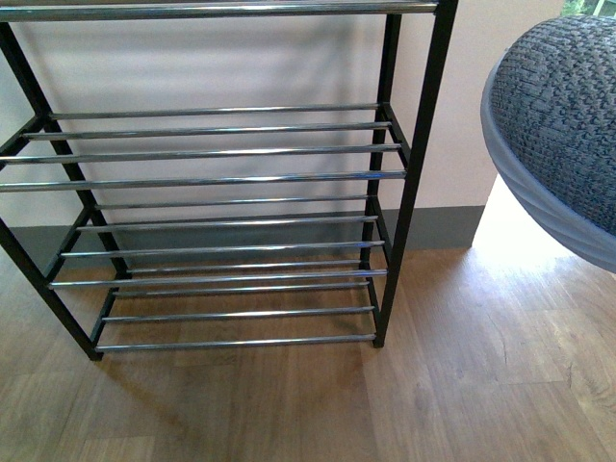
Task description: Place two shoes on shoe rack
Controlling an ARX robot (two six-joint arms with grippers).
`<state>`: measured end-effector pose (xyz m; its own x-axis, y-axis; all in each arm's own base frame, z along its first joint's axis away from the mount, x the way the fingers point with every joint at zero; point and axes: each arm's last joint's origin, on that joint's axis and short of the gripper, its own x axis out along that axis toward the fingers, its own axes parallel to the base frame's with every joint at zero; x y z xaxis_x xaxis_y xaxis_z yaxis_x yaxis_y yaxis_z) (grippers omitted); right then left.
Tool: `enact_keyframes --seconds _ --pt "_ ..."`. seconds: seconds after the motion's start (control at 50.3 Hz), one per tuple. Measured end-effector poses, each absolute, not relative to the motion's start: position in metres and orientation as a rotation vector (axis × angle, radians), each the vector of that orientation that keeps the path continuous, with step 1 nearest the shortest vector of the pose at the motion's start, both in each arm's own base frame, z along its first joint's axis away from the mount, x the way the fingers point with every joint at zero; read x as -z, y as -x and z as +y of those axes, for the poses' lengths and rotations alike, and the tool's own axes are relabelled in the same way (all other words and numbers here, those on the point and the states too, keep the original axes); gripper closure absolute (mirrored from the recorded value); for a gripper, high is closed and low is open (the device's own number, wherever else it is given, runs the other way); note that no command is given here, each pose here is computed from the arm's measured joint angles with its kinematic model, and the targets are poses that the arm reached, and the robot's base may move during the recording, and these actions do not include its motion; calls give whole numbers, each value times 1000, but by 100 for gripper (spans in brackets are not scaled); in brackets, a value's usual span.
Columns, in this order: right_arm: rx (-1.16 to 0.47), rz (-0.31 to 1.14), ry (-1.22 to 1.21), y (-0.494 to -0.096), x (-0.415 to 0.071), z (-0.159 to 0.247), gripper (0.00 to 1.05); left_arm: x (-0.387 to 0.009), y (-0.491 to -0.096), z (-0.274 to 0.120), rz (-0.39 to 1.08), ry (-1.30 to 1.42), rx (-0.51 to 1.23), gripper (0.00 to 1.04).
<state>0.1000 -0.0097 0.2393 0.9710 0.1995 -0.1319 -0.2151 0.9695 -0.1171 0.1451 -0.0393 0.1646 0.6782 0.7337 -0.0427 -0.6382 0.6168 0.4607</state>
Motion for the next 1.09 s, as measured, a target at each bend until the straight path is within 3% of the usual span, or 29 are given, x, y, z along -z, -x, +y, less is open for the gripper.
enact_keyframes --seconds 1.094 --pt "-221 127 128 -100 -237 -10 103 -162 -144 -38 245 -444 -800 103"
